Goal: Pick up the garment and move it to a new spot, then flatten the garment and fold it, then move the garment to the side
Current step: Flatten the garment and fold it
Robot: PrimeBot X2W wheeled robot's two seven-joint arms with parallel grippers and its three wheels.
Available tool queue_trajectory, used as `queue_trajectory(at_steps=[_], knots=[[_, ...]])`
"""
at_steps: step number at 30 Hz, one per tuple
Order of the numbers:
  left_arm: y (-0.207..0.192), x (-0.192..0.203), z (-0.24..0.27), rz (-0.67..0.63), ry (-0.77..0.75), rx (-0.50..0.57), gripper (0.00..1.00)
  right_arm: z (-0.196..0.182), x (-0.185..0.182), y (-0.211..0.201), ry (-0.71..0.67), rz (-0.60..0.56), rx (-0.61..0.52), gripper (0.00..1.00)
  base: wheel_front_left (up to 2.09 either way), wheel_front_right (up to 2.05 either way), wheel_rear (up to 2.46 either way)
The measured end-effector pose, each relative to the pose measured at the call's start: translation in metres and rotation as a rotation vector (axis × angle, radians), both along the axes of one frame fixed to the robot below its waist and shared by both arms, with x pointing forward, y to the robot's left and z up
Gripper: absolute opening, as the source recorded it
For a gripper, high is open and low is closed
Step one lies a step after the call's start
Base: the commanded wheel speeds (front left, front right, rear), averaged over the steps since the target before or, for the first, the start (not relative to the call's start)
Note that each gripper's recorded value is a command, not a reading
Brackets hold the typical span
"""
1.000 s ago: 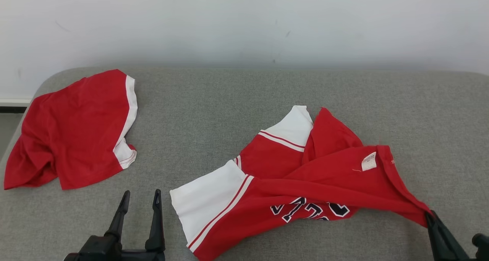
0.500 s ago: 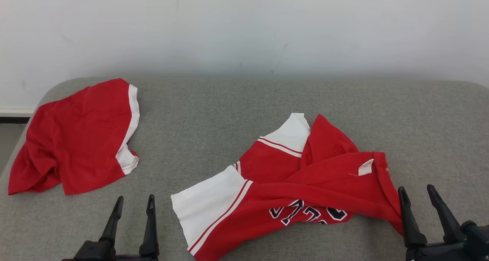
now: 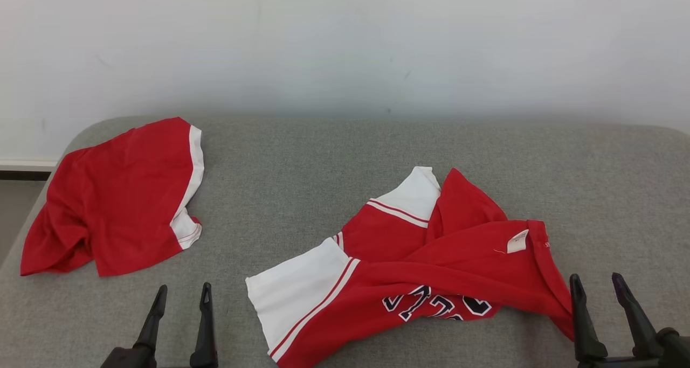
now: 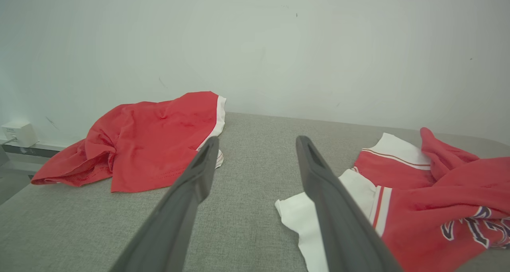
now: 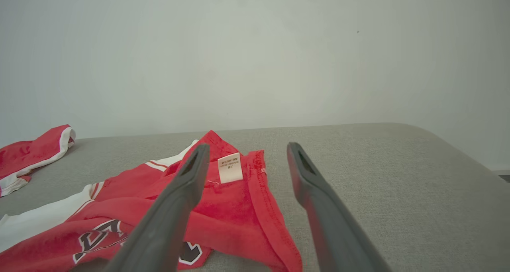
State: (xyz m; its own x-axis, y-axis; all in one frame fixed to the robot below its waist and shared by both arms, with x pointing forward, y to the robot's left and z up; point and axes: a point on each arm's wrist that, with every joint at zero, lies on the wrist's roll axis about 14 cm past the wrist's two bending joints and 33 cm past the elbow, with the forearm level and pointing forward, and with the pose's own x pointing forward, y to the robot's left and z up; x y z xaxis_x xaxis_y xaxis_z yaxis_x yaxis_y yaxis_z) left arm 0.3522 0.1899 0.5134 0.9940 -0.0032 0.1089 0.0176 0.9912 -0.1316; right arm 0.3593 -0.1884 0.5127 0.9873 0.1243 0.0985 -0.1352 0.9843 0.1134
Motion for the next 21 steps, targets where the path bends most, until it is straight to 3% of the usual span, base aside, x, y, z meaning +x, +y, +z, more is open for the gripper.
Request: queue_trajectory(at_steps=[8,21], knots=[[-0.003,0.000,-0.002,-0.009,0.005,-0.001,1.00,-0.014,0.019,-0.017,0.087,0.003,-0.131,1.00,0.00,0.00,0.00],[0.001,0.002,-0.010,0.009,0.034,-0.013,1.00,-0.054,0.067,-0.005,0.265,0.100,-0.300,1.00,0.00,0.00,0.00]])
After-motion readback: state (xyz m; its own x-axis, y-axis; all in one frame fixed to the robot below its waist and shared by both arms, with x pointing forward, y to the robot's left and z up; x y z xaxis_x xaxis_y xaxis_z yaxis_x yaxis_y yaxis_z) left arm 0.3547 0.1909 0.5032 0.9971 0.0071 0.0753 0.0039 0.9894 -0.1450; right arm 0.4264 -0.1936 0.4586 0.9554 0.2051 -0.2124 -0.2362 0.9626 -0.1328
